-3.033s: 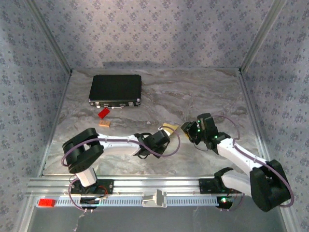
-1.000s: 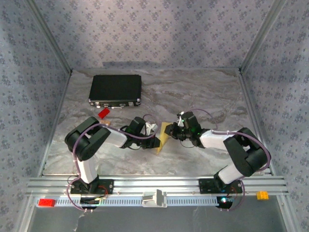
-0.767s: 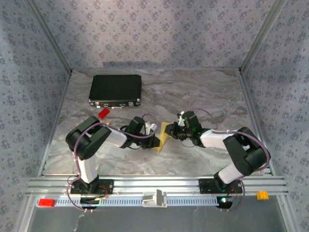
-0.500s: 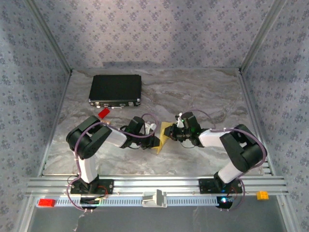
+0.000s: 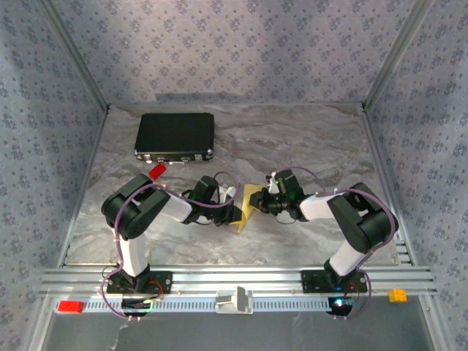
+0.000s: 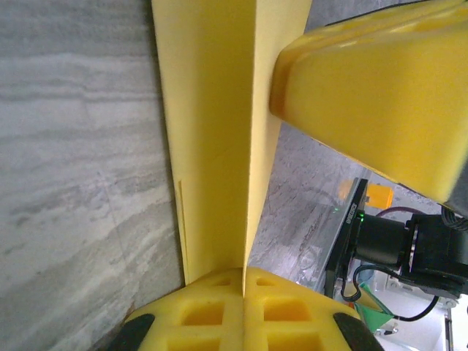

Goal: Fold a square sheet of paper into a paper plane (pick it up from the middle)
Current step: Fold the wing for the fifth time at the center of the table.

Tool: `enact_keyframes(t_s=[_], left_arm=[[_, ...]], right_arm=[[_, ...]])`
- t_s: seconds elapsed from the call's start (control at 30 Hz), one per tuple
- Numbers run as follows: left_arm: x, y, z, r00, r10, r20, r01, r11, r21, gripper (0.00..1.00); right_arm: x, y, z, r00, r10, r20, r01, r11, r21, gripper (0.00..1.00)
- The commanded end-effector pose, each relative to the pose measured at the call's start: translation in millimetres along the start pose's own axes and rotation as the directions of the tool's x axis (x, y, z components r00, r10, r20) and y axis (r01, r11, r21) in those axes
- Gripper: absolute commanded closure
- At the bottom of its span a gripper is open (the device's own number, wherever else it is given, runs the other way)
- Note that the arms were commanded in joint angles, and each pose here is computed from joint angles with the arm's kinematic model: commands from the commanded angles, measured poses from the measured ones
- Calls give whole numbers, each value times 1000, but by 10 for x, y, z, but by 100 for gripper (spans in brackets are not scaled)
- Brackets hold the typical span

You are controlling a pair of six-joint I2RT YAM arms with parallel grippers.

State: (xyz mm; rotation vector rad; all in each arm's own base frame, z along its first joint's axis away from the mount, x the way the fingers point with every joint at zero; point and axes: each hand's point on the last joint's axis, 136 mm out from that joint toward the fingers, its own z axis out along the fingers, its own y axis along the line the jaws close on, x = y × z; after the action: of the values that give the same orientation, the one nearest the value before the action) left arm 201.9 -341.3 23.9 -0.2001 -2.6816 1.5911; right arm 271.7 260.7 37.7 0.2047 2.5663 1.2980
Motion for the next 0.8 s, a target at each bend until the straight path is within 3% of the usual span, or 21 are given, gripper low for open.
enact_keyframes(t_s=[0.0, 0.23, 0.77], left_arm=[[28, 296, 100, 999, -42, 3, 43, 995, -90, 100], [29, 307, 109, 999, -47, 0, 47, 995, -93, 100], [55, 341, 106, 999, -52, -9, 51, 993, -105, 100]], right_arm=[[-38, 124, -4, 1000, -24, -2, 24, 999, -41, 88], [57, 162, 80, 998, -53, -44, 52, 998, -33, 88], [-39, -85, 116, 1000, -11, -21, 12, 999, 38, 88]])
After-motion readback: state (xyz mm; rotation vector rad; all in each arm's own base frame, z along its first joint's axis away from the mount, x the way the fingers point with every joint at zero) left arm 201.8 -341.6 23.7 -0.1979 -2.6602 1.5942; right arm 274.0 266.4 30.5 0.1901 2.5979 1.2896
